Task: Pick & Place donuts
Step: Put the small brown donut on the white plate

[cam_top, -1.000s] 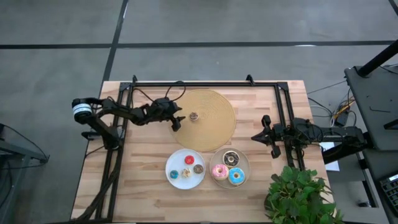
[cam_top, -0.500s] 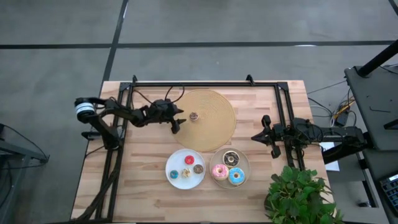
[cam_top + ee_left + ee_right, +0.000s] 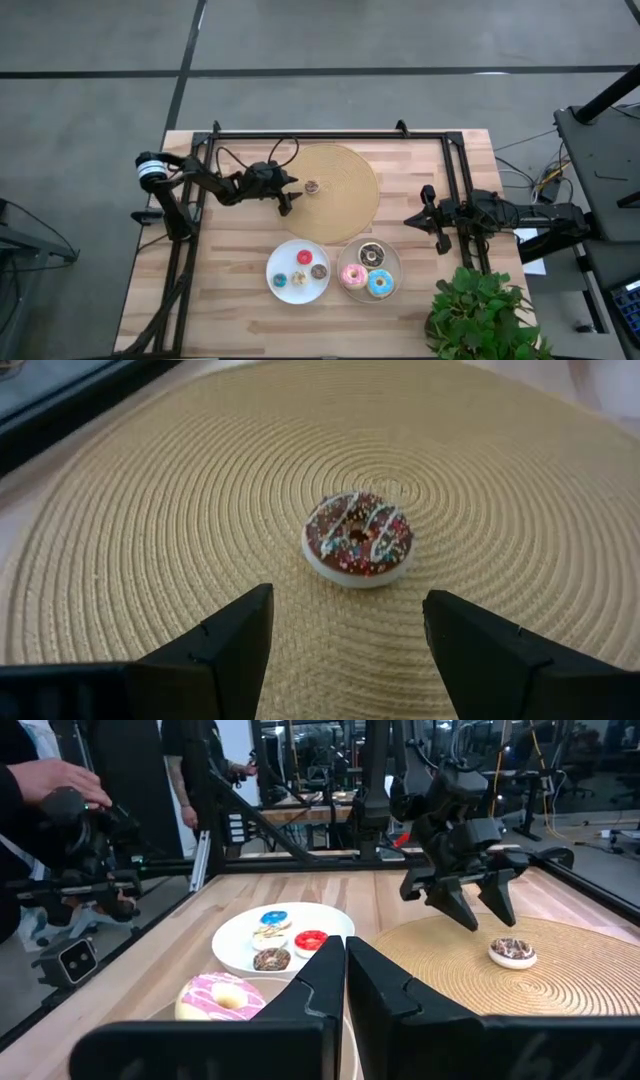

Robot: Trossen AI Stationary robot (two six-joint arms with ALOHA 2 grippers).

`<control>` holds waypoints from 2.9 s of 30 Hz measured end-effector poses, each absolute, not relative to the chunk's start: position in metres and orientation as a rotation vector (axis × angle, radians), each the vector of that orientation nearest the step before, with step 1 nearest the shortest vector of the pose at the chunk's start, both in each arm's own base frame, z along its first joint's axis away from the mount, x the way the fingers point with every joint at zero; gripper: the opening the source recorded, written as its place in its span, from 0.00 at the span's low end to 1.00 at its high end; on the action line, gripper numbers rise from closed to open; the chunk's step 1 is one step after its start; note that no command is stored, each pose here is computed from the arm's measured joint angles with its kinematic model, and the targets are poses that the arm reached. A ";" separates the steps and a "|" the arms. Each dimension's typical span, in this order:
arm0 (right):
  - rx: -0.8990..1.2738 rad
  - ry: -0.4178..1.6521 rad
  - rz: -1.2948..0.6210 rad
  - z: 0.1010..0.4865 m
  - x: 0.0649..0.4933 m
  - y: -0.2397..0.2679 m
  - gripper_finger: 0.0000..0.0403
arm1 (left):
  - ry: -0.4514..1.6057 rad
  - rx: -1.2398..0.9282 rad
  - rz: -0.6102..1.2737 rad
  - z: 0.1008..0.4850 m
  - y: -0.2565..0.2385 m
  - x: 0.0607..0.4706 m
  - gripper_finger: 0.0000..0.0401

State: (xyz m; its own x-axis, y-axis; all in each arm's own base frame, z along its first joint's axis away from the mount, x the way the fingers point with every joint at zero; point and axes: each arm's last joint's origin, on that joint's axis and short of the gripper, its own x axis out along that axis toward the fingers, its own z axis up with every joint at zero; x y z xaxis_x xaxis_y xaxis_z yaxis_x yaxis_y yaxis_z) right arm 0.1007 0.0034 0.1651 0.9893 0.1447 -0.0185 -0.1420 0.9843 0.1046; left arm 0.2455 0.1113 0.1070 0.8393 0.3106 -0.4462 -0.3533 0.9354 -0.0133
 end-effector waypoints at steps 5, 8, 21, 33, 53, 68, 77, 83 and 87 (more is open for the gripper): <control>0.099 0.026 0.145 0.165 0.101 0.003 0.02 | 0.463 -0.108 0.332 0.103 0.113 0.251 0.57; 0.103 0.026 0.145 0.165 0.101 0.003 0.02 | 0.469 -0.106 0.330 0.101 0.115 0.255 0.57; 0.103 0.026 0.144 0.165 0.101 0.003 0.02 | 0.453 -0.096 0.327 0.101 0.123 0.272 0.57; 0.100 0.026 0.144 0.165 0.101 0.003 0.02 | 0.437 -0.093 0.300 0.104 0.123 0.277 0.57; 0.099 0.026 0.144 0.165 0.101 0.003 0.02 | 0.448 -0.099 0.281 0.099 0.126 0.286 0.57; 0.102 0.025 0.145 0.165 0.101 0.003 0.02 | 0.452 -0.101 0.277 0.099 0.126 0.286 0.48; 0.102 0.025 0.145 0.165 0.101 0.003 0.02 | 0.455 -0.102 0.277 0.099 0.126 0.285 0.48; 0.099 0.025 0.144 0.165 0.101 0.003 0.02 | 0.450 -0.101 0.277 0.101 0.126 0.285 0.48; 0.102 0.025 0.144 0.165 0.101 0.003 0.02 | 0.437 -0.097 0.278 0.104 0.126 0.287 0.48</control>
